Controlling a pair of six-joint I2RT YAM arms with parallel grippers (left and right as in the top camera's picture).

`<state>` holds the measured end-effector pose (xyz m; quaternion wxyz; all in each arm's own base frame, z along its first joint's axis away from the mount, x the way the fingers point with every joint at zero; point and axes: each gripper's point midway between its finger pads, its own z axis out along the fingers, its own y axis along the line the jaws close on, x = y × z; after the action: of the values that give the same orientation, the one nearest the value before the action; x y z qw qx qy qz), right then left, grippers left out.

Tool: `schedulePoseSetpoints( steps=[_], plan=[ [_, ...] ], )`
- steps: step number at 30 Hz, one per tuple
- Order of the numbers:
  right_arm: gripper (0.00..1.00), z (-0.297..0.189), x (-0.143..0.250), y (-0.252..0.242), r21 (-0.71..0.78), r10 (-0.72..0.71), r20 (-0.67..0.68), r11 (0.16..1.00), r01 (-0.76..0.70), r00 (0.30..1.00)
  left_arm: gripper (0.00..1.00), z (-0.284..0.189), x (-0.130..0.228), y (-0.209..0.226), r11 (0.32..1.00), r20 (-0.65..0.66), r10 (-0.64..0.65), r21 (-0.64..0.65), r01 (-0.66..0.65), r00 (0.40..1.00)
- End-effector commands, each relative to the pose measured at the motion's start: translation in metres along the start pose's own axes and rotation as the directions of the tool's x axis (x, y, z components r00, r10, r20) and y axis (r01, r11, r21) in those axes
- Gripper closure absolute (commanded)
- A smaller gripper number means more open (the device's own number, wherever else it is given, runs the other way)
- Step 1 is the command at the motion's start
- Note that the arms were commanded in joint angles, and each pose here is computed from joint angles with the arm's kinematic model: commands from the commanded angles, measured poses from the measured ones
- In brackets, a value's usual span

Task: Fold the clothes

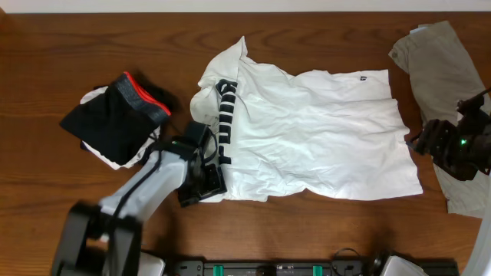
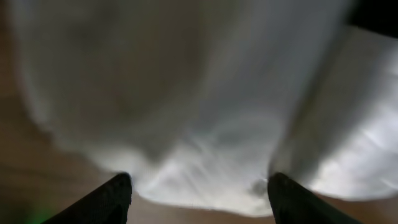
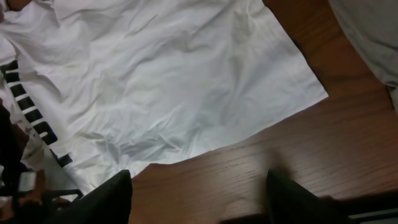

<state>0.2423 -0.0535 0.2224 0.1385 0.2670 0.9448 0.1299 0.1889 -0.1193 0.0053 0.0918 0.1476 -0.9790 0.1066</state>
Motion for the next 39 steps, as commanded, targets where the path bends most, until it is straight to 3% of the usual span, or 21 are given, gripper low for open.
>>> schedulePoseSetpoints(
  steps=[1,7,11,15,22,39],
  plan=[
    [0.33,-0.001,0.000,0.004,-0.010,-0.031,0.006,0.999,0.031,1.000,0.35,0.014,0.007,-0.001,0.999,-0.079,-0.045,0.002,0.045,0.996],
    [0.31,0.002,-0.005,-0.002,0.023,-0.034,0.025,0.999,0.033,0.999,0.78,0.007,-0.007,-0.010,0.999,-0.037,0.010,0.034,-0.008,0.999],
    [0.30,0.014,-0.004,-0.006,0.023,-0.020,0.018,1.000,0.019,1.000,0.93,-0.028,-0.030,-0.021,0.997,0.078,0.030,0.073,-0.035,0.997],
    [0.30,0.038,0.004,-0.015,0.031,-0.005,-0.022,1.000,0.005,1.000,0.94,-0.082,-0.048,-0.029,0.994,0.237,0.057,0.081,-0.078,0.970],
    [0.30,0.082,0.033,-0.035,0.063,0.073,-0.114,0.996,-0.066,0.991,0.94,-0.162,-0.064,-0.017,0.997,0.513,0.073,-0.008,-0.080,0.855],
    [0.39,0.148,0.106,-0.073,0.168,0.270,-0.253,0.958,-0.232,0.929,0.94,-0.165,-0.059,-0.007,0.993,0.514,0.114,-0.063,-0.096,0.850]
  ],
)
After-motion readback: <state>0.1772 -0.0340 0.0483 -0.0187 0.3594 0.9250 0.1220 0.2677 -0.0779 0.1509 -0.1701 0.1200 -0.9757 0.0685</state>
